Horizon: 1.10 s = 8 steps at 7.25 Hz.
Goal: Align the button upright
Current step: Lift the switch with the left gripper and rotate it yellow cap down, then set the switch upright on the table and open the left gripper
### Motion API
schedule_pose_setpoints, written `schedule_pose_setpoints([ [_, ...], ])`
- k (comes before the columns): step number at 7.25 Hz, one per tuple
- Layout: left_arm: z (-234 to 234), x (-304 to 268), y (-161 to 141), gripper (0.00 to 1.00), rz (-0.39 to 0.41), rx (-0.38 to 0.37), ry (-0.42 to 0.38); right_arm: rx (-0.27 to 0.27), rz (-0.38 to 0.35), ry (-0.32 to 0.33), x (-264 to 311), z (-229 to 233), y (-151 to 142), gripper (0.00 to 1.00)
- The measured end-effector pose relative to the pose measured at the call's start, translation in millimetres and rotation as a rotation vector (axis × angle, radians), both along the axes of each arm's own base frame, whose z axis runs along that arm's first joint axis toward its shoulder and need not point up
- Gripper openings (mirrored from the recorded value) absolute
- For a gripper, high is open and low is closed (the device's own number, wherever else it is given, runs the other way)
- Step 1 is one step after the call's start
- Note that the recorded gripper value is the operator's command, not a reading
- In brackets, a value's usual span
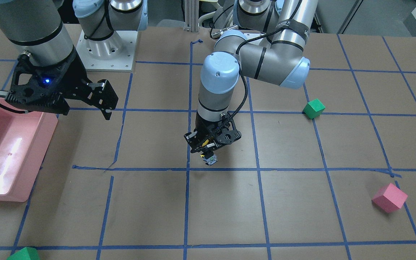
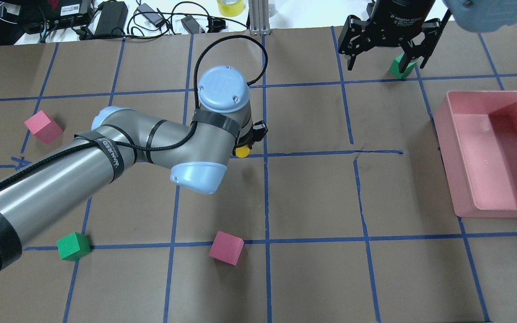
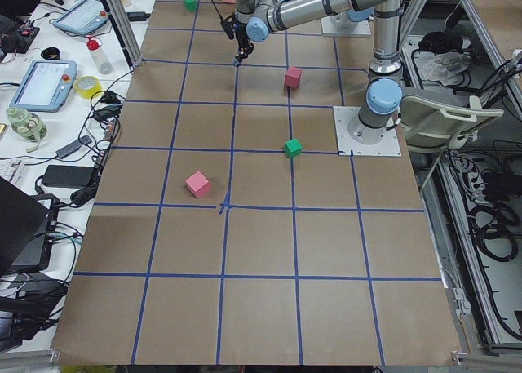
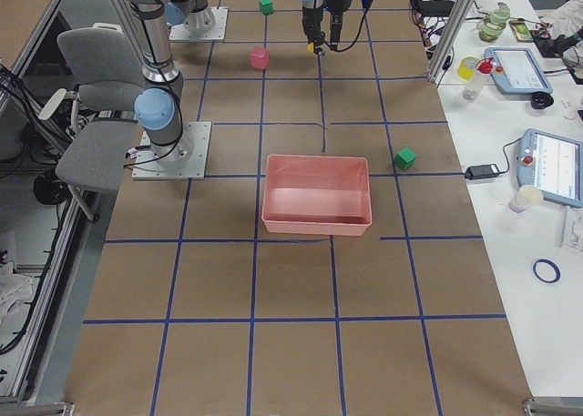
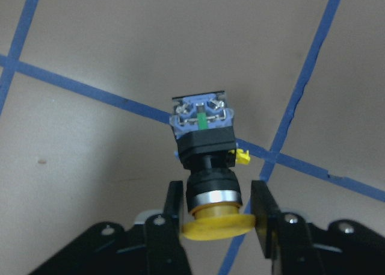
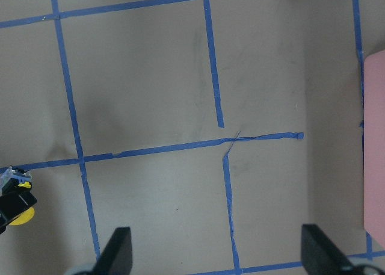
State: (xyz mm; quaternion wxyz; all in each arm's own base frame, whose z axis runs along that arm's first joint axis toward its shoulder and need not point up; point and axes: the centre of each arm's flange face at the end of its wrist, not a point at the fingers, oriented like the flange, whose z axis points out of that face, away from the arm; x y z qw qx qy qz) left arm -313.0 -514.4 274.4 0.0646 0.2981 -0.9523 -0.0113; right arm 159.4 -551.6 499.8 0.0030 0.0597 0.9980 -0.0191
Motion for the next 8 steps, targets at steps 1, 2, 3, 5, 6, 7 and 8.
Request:
schedule_pose_setpoints([
  [1, -4.6, 2.6, -6.9, 0.00, 0.126, 0.095, 0.098, 0.001, 0.000, 0.000, 0.0, -0.4, -0.1, 1.00],
  [2, -12.8, 7.3, -14.1, 0.00, 0.220, 0.194, 0.187, 0.002, 0.000, 0.000, 0.0, -0.6, -0.1, 1.00],
  [3, -22.1, 17.4, -23.7, 0.00, 0.290, 0.283, 0.275, 0.003, 0.000, 0.000, 0.0, -0.9, 0.0, 1.00],
  [5, -44.0, 34.4, -39.6, 0.00, 0.355, 0.390, 0.418, 0.003, 0.000, 0.000, 0.0, -0.9, 0.0, 1.00],
  [6, -52.4, 43.3, -46.1, 0.00, 0.366, 0.411, 0.461, 0.003, 0.000, 0.000, 0.0, -0.9, 0.0, 1.00],
  [7, -60.7, 51.5, -52.2, 0.00, 0.372, 0.425, 0.495, 0.004, 0.000, 0.000, 0.0, -1.1, 0.1, 1.00],
  [8, -70.3, 55.2, -56.4, 0.00, 0.368, 0.439, 0.525, 0.004, 0.000, 0.000, 0.0, -1.4, -0.1, 1.00],
])
